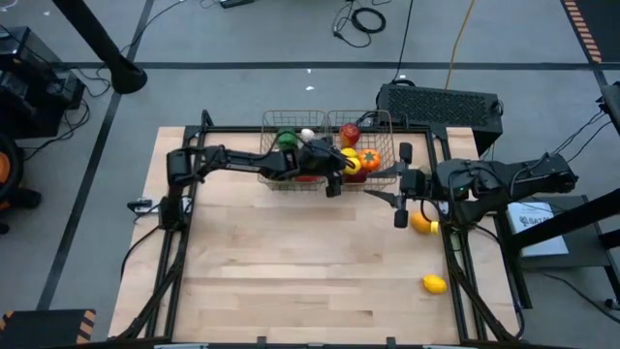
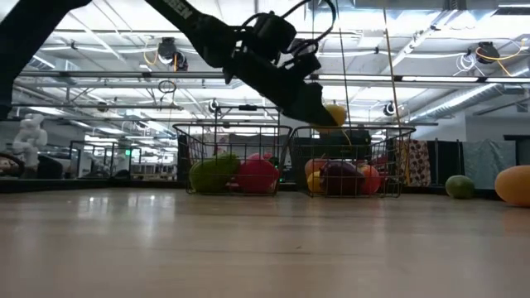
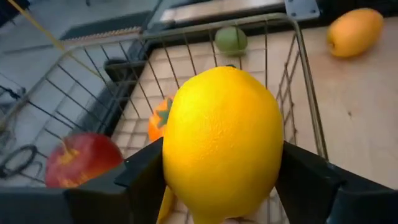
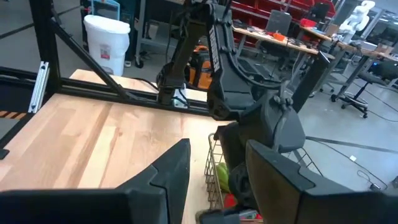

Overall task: Sort produce into baskets
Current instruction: Put the left yellow lemon into the right mesh basket, then put the orange into the right mesh basket

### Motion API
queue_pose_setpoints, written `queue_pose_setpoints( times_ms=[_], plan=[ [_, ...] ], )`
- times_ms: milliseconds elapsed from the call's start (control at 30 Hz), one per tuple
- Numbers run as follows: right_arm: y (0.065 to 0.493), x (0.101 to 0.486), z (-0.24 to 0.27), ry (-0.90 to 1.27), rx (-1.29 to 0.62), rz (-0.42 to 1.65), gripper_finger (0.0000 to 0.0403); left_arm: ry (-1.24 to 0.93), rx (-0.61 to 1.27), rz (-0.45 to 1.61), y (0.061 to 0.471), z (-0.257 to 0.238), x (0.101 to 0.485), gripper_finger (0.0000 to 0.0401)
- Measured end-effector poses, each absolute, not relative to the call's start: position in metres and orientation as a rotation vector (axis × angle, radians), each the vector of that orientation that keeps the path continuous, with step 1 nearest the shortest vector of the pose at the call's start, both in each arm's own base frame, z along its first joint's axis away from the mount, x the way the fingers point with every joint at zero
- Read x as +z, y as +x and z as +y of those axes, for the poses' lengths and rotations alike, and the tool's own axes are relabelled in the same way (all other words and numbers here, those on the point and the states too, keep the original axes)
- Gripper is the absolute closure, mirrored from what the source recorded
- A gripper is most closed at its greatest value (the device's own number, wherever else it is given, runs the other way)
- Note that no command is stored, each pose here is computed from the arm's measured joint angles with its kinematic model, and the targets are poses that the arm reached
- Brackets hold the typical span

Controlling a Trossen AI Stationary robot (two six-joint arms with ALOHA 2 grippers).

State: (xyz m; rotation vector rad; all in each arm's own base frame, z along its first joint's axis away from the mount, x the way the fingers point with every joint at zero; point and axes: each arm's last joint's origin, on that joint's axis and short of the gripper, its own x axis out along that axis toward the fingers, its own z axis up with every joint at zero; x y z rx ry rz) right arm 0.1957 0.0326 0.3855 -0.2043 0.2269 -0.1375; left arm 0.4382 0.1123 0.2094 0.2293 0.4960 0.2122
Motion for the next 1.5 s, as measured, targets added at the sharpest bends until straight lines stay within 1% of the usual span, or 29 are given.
queue_pose_setpoints(
  times_ms=[267, 433, 600, 733, 833, 900, 1000, 1133, 1233, 1300, 1500],
  plan=[
    [0.196, 0.383, 0.033, -0.205, -0.134, 0.246, 0.0255, 0.184, 0.225, 0.497, 0.438, 0.115, 0.207, 0.0083],
    [0.196, 0.381, 0.033, -0.191, -0.135, 0.272, 0.0255, 0.196, 0.236, 0.498, 0.438, 0.107, 0.211, 0.0071],
    [0.194, 0.376, 0.032, -0.172, -0.137, 0.318, 0.0255, 0.199, 0.263, 0.454, 0.428, 0.082, 0.249, 0.0071],
    [0.192, 0.369, 0.032, -0.107, -0.151, 0.384, 0.0255, 0.098, 0.210, 0.558, 0.395, 0.046, 0.287, 0.0071],
    [0.190, 0.358, 0.031, -0.043, -0.178, 0.491, 0.0255, 0.025, 0.175, 0.679, 0.365, 0.020, 0.305, 0.0070],
    [0.190, 0.347, 0.031, -0.007, -0.230, 0.581, 0.0255, 0.002, 0.171, 0.728, 0.348, 0.001, 0.310, 0.0070],
    [0.190, 0.326, 0.029, 0.064, -0.336, 0.692, 0.0255, 0.032, 0.194, 0.749, 0.329, -0.028, 0.309, 0.0070],
    [0.192, 0.293, 0.031, 0.229, -0.445, 0.796, 0.0255, 0.106, 0.211, 0.790, 0.307, -0.059, 0.292, 0.0070],
    [0.187, 0.265, 0.037, 0.295, -0.527, 0.913, 0.0258, 0.163, 0.173, 0.850, 0.297, -0.074, 0.286, 0.0070],
    [0.179, 0.249, 0.040, 0.328, -0.598, 0.992, 0.0266, 0.160, 0.163, 0.873, 0.292, -0.081, 0.285, 0.0070],
    [0.162, 0.229, 0.045, 0.436, -0.778, 1.170, 0.0292, 0.150, 0.202, 0.896, 0.282, -0.100, 0.281, 0.0070]
  ],
)
